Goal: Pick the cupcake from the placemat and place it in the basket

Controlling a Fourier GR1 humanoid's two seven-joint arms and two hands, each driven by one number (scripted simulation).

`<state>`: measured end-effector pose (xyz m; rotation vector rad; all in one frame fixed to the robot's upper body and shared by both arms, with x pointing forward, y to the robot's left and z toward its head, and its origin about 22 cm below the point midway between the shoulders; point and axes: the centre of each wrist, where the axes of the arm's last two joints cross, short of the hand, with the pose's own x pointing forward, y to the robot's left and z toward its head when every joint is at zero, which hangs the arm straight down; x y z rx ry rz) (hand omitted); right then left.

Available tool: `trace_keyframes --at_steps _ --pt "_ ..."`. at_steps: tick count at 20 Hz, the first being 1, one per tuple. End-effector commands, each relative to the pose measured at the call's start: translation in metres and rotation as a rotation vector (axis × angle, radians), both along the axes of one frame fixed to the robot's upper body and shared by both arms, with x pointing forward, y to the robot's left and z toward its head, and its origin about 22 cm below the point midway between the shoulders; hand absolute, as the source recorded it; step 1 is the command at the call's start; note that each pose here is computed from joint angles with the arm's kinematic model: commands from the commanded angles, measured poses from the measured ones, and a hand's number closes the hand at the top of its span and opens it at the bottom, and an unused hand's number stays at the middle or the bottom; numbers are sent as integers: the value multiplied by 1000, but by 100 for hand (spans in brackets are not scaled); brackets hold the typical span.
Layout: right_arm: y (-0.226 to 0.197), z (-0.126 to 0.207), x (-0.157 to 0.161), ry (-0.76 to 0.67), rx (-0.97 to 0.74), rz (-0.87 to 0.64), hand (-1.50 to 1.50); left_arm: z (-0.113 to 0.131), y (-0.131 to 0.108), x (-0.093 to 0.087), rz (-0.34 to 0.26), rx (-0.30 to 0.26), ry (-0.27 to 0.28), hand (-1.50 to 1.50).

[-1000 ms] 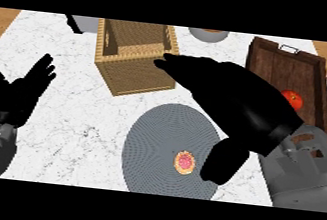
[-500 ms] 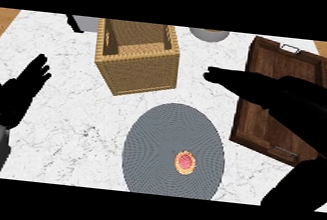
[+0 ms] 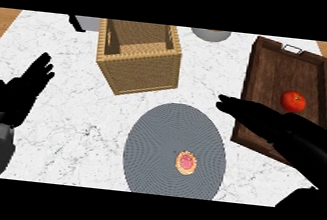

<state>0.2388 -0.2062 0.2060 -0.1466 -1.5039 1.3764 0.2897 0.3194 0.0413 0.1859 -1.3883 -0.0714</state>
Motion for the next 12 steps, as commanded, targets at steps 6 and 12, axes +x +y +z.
trace_keyframes --at_steps 6,12 --pt "18 -95 -6 -65 71 -15 -150 1 -5 1 -8 -8 -11 0" --pt "61 -119 16 -11 201 -49 -150 -1 -2 13 -3 -4 5 0"
